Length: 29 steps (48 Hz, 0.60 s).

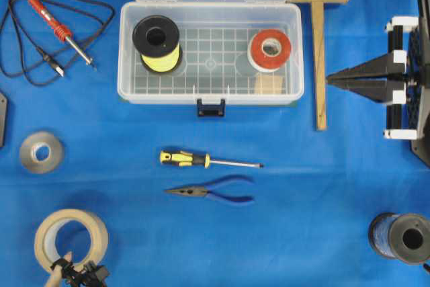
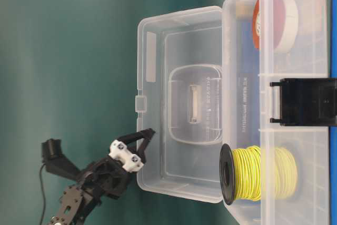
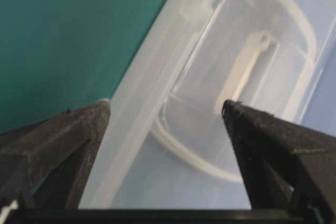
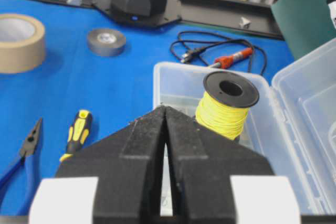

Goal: Close the tool box with the left arm.
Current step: 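Push the clear lid forward and down with the left gripper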

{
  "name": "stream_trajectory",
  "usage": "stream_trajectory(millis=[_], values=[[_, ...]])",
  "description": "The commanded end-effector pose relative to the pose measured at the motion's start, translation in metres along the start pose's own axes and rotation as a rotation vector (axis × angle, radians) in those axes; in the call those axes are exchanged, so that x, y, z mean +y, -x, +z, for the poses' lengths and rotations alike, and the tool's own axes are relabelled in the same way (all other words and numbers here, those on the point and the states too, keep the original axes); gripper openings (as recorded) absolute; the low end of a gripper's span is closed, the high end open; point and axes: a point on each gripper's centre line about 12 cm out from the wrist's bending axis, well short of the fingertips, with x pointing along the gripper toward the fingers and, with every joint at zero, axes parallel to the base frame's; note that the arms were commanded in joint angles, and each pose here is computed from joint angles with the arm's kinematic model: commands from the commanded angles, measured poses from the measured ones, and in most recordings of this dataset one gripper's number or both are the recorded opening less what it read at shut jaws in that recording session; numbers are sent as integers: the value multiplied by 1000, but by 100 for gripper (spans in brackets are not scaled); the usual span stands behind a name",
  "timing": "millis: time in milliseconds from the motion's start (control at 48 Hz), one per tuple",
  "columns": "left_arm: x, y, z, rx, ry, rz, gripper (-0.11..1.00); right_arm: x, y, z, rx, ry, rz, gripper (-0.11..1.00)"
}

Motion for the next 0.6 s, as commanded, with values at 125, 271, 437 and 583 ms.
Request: stream_trajectory(millis=[125, 271, 437, 583], values=[[-2, 6, 8, 13, 8, -14, 93, -2, -2, 3, -6, -4, -9, 0], [-16, 8, 9, 19, -3, -43, 93, -3, -2, 3, -6, -4, -16, 0], [-38, 17, 14, 20, -29, -87, 93, -4, -2, 3, -6, -3, -19, 0], [-57, 29, 16, 36, -52, -131, 93, -5, -2, 3, -6, -5, -23, 0]])
